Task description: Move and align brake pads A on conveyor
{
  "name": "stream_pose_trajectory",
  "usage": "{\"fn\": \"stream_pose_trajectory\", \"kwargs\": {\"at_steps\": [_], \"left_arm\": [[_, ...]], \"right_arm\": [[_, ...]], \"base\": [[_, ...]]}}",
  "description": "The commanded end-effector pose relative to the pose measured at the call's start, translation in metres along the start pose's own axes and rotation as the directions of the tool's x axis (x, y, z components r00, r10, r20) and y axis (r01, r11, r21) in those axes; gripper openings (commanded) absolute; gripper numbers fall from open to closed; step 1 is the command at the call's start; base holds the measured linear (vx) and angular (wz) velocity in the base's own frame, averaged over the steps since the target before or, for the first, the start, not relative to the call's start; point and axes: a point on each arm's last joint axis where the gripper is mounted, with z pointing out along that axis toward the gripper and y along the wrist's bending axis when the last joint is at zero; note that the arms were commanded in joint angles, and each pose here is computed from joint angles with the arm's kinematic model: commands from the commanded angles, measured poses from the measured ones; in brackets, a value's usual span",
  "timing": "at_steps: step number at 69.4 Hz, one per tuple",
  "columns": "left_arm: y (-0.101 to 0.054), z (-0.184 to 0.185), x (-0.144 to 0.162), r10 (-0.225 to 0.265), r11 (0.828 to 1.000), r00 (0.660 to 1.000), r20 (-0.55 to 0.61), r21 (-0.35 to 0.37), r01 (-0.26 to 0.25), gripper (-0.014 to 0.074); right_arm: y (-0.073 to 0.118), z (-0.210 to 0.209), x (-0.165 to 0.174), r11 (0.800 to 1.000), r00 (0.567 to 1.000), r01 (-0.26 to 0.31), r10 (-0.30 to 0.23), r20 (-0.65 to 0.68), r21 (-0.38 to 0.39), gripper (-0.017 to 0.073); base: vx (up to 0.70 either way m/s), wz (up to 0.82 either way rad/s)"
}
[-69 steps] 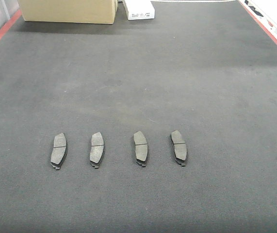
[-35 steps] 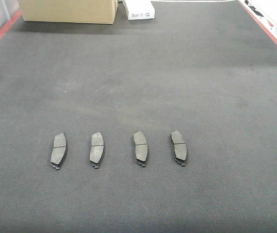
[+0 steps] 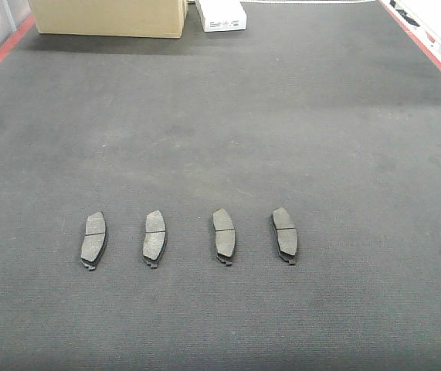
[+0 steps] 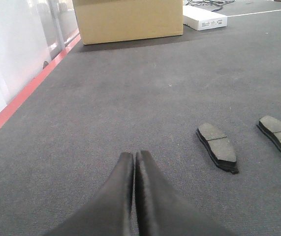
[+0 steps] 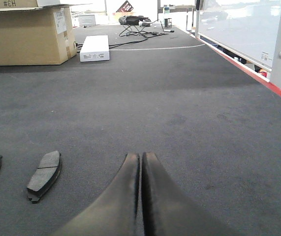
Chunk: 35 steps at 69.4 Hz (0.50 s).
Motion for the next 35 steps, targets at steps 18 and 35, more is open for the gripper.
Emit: {"fn": "stream_pose_trajectory", "kwargs": {"at_steps": [18,35], "left_arm": [[-0.0004,0.0008,0.0012,-0.011,1.0,0.998,0.06,0.001,0.011,-0.0006],[-0.0004,0.0008,0.0012,-0.011,1.0,0.998,0.06,0.001,0.011,-0.0006]], "right_arm": [[0.0001,-0.0011,-0.006,1.0,0.997,0.006,-0.007,0.082,0.001,-0.0009],[0.0001,-0.0011,-0.006,1.0,0.997,0.006,-0.007,0.082,0.001,-0.0009]], "base": [[0.0,0.0],[0.0,0.0]]}}
